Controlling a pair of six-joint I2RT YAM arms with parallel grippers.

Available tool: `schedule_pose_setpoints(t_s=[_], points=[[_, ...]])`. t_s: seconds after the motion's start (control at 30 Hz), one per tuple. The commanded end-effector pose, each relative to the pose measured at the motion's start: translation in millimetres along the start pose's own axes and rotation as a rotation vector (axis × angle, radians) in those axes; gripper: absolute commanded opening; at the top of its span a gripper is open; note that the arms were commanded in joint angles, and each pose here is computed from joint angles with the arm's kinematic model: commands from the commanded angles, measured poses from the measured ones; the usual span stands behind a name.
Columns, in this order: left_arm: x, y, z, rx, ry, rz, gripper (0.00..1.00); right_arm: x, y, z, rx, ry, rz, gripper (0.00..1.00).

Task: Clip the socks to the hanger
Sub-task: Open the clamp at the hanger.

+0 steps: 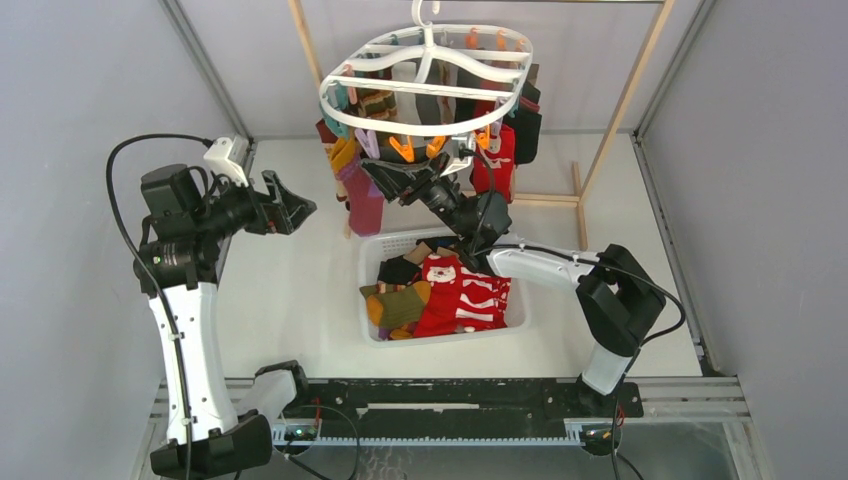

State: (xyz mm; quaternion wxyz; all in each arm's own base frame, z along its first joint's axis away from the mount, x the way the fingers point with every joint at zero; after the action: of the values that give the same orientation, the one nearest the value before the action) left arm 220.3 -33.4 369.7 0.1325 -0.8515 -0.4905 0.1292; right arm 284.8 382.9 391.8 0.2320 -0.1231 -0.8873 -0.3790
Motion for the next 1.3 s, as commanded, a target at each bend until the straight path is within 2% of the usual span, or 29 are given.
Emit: schedule_pose_setpoints(t_s=[0.0, 0.17, 0.37, 0.57, 0.77, 0.93, 1.27], points=[[-6.4, -12.8, -19.9, -0.064, 0.060, -0.003, 1.00, 22.0, 9.1, -18.5, -0.069, 0.026, -0.096, 0.50], [-6.4, -14.3, -20.1, -0.062, 0.065, -0.011, 1.00, 30.7, 5.8, -21.6, -0.081, 0.048, -0.131, 0.43], [-8.0, -16.9, -20.1, -0.061, 0.064, -0.017, 1.00, 34.8, 4.4, -19.8, -0.081, 0.024, -0.120, 0.21], [-15.7, -22.3, -26.8, -0.084, 0.054, 0.004, 1.00, 37.0, 6.1, -11.1, -0.066, -0.038, -0.072, 0.08], [-32.7, -32.6, -47.2, -0.180, 0.060, 0.065, 1.00, 32.9, 9.5, -5.1, -0.075, -0.138, 0.001, 0.01], [-51.4, -36.7, -71.3, -0.269, 0.090, 0.131, 1.00, 25.3, 13.2, 0.2, -0.071, -0.158, 0.029, 0.00], [-66.5, -1.6, -112.6, -0.272, 0.064, 0.254, 0.97, 24.5, 19.5, 8.5, -0.044, -0.188, 0.024, 0.00]])
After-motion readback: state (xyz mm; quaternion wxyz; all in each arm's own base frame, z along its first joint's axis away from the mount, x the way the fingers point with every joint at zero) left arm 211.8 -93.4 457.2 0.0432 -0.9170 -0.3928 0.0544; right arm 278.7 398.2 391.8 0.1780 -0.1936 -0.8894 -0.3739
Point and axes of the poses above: each gripper's point midway between its finger pads, its own y axis out along the fingers, its own x axis along the line the jaws close on, z = x × y, the point moved 5 cm from there along -y, back along the fingers, and after that the axes turned 15 degrees about y, right-handed, at the moved point
